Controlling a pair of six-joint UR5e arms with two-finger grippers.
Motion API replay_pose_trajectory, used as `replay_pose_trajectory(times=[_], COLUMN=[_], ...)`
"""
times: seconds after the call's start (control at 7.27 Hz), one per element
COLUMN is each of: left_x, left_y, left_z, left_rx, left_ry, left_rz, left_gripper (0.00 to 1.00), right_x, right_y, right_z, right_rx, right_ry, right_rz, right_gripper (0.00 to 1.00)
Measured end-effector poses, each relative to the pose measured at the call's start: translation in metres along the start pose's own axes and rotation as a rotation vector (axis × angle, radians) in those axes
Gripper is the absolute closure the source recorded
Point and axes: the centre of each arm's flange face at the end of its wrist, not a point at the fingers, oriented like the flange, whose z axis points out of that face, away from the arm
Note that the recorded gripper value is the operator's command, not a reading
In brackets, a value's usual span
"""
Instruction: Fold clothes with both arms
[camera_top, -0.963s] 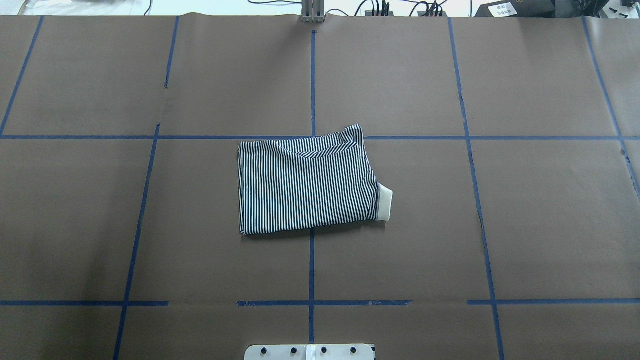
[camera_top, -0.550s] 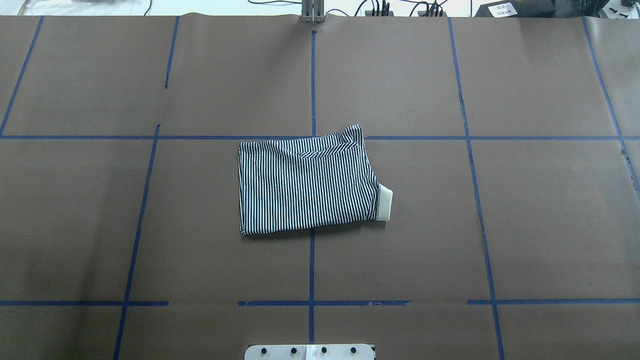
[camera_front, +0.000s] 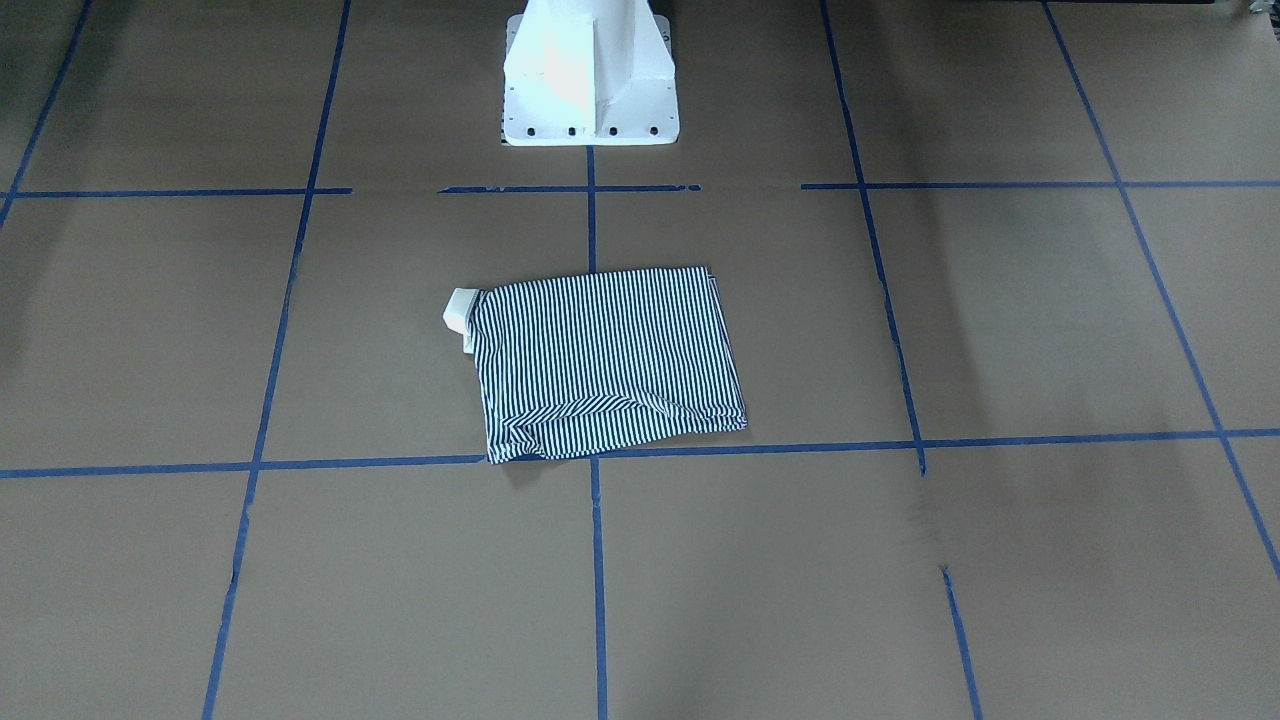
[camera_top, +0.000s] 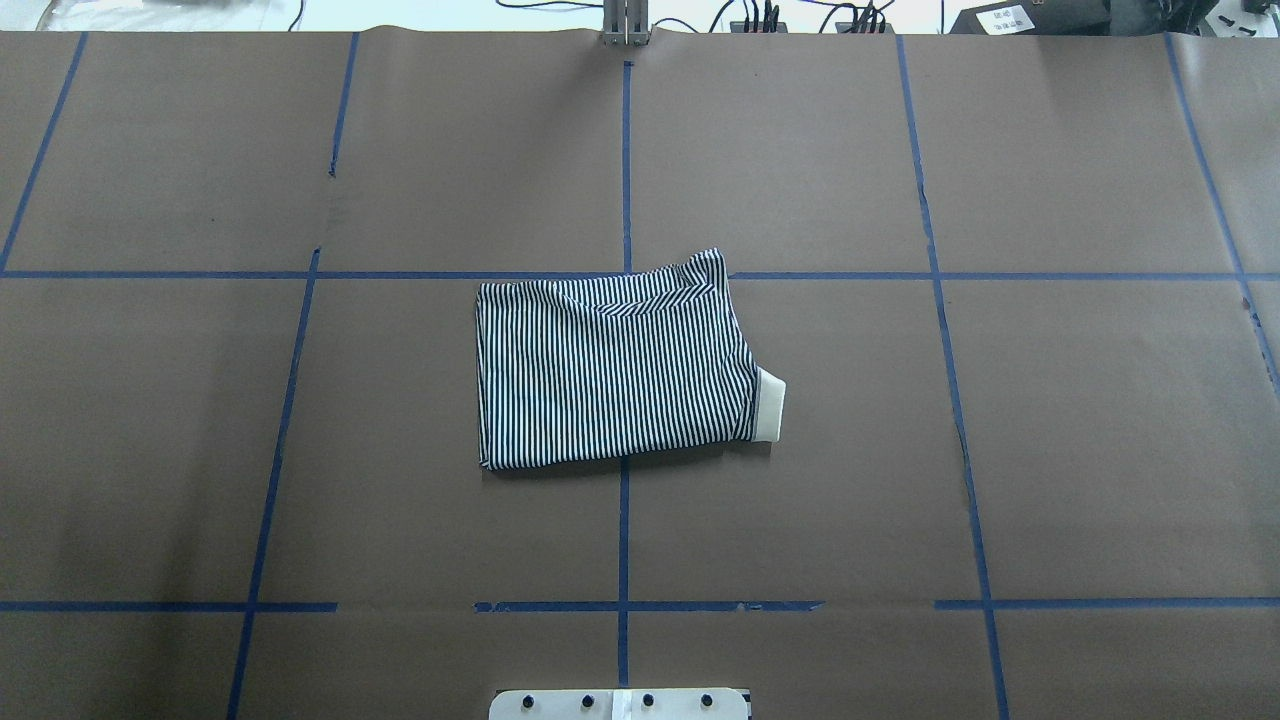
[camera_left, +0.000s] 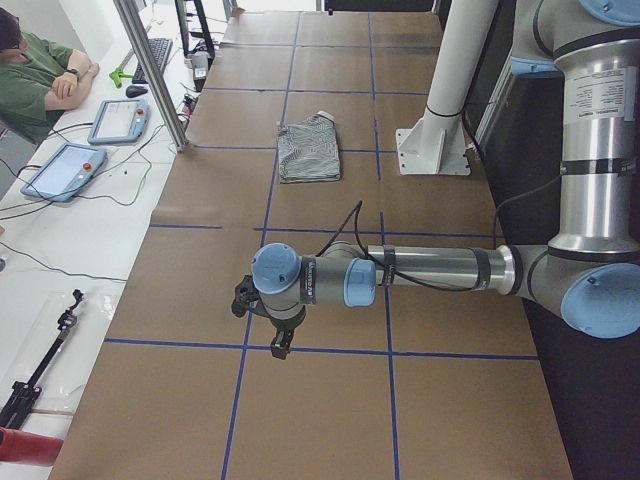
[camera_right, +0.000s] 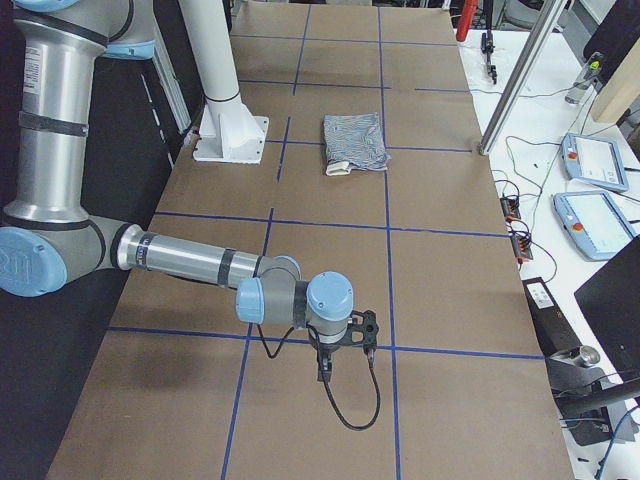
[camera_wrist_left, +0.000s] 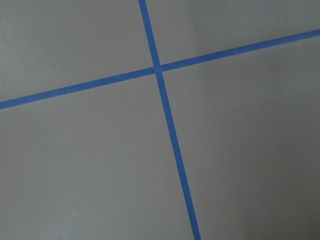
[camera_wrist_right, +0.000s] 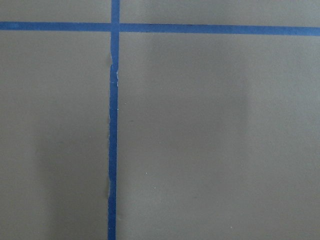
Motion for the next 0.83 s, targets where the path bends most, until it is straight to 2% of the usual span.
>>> replay_pose_trajectory(times=[0.83], left_x=[-0.0003], left_y=[0.0018], left_z=[0.0006], left_rx=[-0.001], left_ry=[0.001], left_rz=[-0.002], left_gripper=[0.0], right_x=[-0.0022], right_y=[-0.0023], right_z=[-0.0023], right_rx=[0.005], right_ry=[-0.001], right_rz=[-0.004], right_gripper=[0.0])
